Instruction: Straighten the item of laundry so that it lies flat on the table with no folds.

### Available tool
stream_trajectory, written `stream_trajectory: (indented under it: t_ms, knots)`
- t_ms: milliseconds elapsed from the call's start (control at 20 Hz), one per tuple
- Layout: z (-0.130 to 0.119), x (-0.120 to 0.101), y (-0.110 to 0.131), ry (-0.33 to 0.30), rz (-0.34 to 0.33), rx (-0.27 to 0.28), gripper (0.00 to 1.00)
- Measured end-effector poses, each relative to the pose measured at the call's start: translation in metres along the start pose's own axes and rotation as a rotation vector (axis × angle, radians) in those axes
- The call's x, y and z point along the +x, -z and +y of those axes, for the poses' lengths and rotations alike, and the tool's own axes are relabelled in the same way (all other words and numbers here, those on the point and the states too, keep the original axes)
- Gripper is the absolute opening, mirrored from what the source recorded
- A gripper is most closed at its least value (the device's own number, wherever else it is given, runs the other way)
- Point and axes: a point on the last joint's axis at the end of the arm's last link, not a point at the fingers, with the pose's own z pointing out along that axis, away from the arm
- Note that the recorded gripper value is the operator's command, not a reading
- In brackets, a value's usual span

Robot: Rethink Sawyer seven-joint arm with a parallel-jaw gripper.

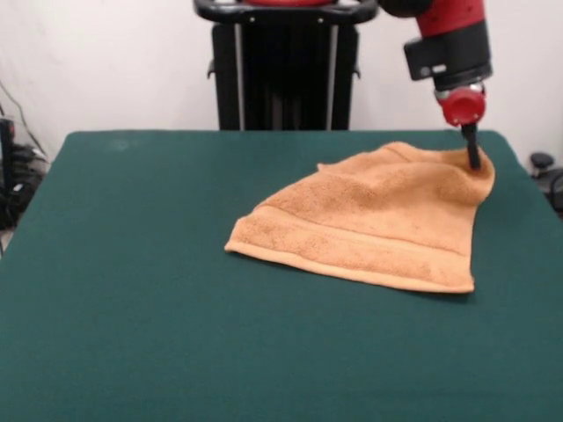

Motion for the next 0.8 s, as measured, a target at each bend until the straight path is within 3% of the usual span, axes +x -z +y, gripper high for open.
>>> stream_trajectory:
  t_ms: [200,500,800]
  knots:
    - [-0.003,0.006,-0.015,-0.019,0.014,0.003,0.00]
    - [0.008,0.019,-0.042,-0.051,0.031,-0.036,0.00]
    - [0.005,0.022,-0.048,-0.125,0.023,-0.058,0.00]
